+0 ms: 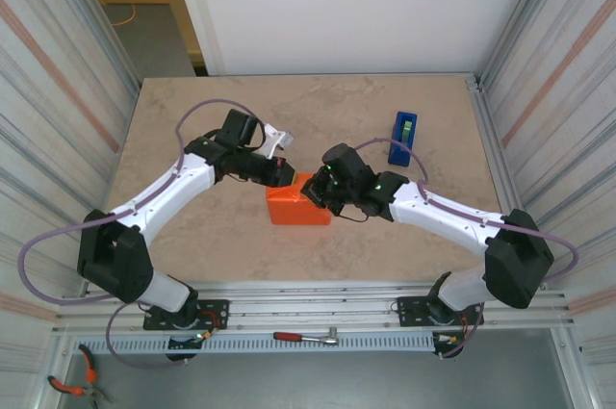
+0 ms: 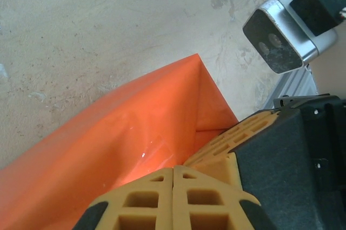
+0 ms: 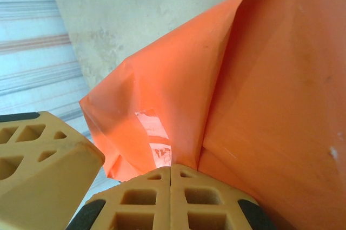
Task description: Wrap the gift box in paper
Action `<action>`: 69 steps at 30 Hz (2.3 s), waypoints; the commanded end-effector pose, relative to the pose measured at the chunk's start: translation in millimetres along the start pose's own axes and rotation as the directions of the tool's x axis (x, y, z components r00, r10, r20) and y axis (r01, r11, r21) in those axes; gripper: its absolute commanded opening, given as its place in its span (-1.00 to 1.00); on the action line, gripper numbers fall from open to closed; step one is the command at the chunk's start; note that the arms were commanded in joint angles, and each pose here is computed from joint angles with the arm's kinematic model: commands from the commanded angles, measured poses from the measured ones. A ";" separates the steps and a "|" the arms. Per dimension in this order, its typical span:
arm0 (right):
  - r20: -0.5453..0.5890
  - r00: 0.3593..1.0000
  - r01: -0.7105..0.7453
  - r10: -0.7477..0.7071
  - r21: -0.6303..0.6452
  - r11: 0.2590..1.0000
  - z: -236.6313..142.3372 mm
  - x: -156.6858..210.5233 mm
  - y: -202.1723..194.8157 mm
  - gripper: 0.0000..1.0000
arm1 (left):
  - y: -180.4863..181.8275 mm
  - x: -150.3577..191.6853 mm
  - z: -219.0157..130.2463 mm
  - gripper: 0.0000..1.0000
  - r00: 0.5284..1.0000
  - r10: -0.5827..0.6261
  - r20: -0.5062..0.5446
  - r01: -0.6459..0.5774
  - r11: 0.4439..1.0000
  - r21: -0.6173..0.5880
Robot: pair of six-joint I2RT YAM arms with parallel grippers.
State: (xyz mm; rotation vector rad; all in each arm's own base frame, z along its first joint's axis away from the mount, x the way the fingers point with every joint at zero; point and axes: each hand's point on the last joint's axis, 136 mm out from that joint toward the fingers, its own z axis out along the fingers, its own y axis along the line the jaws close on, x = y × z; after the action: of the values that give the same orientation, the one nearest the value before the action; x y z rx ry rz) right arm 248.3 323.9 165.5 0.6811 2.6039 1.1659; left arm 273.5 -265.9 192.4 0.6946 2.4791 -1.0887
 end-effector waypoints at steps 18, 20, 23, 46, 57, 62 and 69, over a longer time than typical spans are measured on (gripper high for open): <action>0.028 0.998 -0.064 0.058 0.293 0.954 3.8 2.7 -87.8 -1.00 | -1.5 23.2 -5.9 -1.00 0.999 0.028 -0.024 -0.029 1.000 -0.001; 0.028 0.998 -0.064 0.058 0.294 0.954 4.1 2.6 -88.3 -1.00 | -2.1 22.7 -6.7 -1.00 0.999 0.031 -0.020 -0.031 1.000 -0.001; 0.027 0.998 -0.065 0.060 0.293 0.954 4.0 2.9 -87.8 -1.00 | -5.5 22.0 -7.2 -1.00 0.999 0.035 -0.018 -0.035 0.999 0.006; 0.027 0.998 -0.068 0.063 0.293 0.954 4.8 3.8 -90.1 -1.00 | -7.3 10.8 -3.0 -1.00 0.997 0.079 -0.017 -0.079 0.997 -0.020; 0.026 0.998 -0.069 0.064 0.291 0.954 4.7 4.0 -89.9 -1.00 | 5.4 12.4 3.6 -1.00 0.997 0.063 -0.043 -0.065 0.997 -0.039; 0.026 0.998 -0.068 0.063 0.289 0.955 3.7 4.2 -89.5 -1.00 | 13.2 23.5 8.6 -1.00 0.997 0.043 -0.068 -0.046 0.998 -0.047; 0.014 0.999 -0.043 0.040 0.277 0.960 4.7 4.1 -82.8 -1.00 | 19.1 33.2 12.8 -1.00 0.995 0.019 -0.093 -0.024 0.998 -0.056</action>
State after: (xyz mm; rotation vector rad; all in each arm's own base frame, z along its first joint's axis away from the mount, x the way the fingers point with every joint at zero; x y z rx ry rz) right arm 245.9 323.2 165.5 0.6730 2.5945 1.1782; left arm 262.3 -260.6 170.8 0.7636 2.5154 -1.0192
